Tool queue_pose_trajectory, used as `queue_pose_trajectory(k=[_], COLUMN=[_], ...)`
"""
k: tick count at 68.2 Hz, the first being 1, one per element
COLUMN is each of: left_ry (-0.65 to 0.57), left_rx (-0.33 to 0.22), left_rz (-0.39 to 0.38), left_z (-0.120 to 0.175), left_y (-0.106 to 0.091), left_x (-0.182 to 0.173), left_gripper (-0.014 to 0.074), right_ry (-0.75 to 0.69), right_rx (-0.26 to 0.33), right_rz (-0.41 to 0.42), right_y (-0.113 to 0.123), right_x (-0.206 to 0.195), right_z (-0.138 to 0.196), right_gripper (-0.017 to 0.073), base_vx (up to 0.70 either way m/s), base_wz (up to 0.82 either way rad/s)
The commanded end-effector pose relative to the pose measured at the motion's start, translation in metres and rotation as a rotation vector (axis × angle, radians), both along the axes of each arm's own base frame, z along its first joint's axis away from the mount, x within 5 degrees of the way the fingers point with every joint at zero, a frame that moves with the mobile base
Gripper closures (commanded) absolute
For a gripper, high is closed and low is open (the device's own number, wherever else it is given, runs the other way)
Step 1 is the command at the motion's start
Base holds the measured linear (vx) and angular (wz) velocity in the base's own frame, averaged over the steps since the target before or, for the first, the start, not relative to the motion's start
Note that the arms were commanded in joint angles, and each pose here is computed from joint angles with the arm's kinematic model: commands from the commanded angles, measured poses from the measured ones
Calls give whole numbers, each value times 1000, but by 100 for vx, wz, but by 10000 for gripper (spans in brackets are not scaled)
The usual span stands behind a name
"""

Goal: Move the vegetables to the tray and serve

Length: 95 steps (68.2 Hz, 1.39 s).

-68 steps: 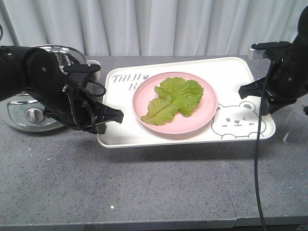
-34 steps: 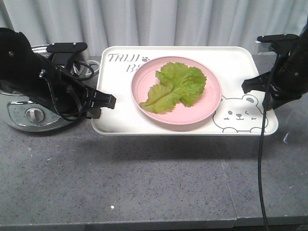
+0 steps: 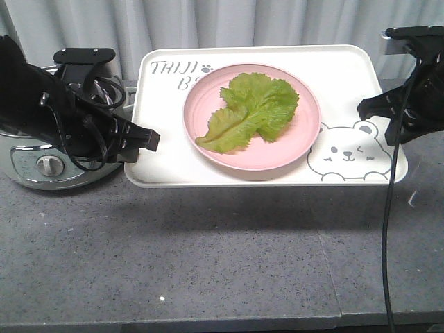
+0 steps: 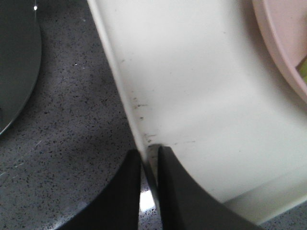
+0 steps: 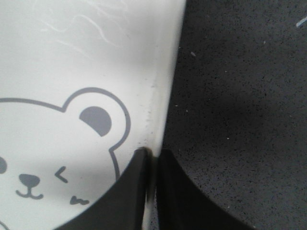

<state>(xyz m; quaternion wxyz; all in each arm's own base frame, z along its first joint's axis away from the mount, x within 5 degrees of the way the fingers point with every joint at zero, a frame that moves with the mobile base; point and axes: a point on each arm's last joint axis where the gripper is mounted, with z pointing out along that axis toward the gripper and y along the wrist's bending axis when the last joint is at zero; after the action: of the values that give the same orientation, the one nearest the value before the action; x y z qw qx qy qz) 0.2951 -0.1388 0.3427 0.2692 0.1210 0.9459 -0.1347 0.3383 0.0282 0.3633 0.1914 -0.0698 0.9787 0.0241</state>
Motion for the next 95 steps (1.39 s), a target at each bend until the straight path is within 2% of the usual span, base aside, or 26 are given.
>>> queue_pose_trajectory(k=[1,95], left_ry=[-126,-96], left_rx=[-74,-62], left_rz=[-38,-44], left_z=[28,26], left_y=[-5,-4], left_x=[-7,-10], left_gripper=[599,599], right_ry=[-81,-83], right_rx=[27,31], right_rz=[41,42], right_y=[4,5], right_x=[-14,-14], right_z=[27,27], right_gripper=[565,565], base_vx=[0,0], base_wz=[0,0])
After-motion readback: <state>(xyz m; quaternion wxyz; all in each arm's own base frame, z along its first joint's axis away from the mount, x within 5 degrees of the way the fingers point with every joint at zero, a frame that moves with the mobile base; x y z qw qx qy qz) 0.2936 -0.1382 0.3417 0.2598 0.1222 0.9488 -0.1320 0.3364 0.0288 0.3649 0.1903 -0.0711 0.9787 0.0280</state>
